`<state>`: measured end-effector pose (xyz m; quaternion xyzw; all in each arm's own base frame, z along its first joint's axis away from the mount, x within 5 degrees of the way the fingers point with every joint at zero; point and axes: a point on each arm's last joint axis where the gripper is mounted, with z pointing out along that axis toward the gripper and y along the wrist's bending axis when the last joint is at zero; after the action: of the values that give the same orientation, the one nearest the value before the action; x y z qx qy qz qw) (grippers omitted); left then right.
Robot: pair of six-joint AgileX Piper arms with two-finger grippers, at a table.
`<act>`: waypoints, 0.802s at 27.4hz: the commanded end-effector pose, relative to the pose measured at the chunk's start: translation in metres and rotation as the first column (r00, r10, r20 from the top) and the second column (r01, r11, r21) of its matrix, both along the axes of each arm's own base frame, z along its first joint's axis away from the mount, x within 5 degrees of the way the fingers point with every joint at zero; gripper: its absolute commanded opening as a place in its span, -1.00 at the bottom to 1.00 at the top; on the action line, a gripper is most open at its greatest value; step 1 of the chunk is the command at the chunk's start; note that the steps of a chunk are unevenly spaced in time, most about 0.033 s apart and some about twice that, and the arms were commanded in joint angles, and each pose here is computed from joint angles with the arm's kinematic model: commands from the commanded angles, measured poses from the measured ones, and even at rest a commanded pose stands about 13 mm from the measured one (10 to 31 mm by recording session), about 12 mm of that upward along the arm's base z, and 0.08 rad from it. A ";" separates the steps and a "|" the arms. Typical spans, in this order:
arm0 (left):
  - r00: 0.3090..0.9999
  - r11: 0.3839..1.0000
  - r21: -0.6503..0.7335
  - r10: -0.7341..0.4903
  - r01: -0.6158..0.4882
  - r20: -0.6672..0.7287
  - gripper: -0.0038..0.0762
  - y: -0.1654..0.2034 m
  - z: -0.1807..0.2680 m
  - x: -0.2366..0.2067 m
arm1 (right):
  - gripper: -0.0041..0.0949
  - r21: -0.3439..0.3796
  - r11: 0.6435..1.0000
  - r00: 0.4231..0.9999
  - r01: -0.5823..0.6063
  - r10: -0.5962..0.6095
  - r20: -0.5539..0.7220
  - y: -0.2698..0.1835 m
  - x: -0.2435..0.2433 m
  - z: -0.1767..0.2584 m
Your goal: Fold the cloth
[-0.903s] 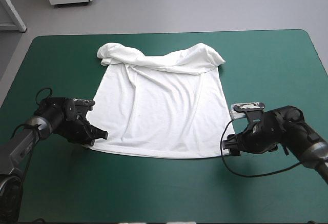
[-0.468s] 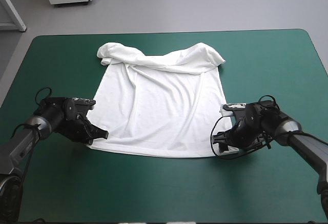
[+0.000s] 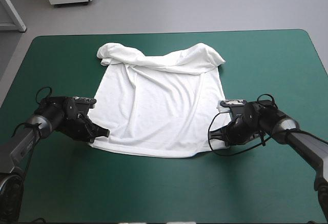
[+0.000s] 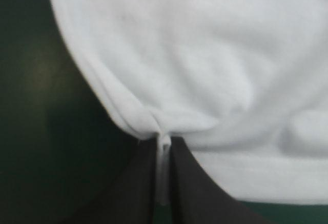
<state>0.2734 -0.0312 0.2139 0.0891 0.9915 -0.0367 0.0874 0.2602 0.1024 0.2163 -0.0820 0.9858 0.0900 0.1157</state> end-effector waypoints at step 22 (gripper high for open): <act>0.180 0.998 -0.013 0.003 0.055 0.984 -0.93 0.010 0.410 -0.102 | -0.96 0.281 0.926 0.136 -0.253 -0.253 0.958 -0.039 -0.101 0.412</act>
<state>0.2106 -0.0241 0.5775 0.1060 0.7942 -0.0070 0.5983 0.1967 0.0789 0.5811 -0.0986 0.7224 0.2030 0.6535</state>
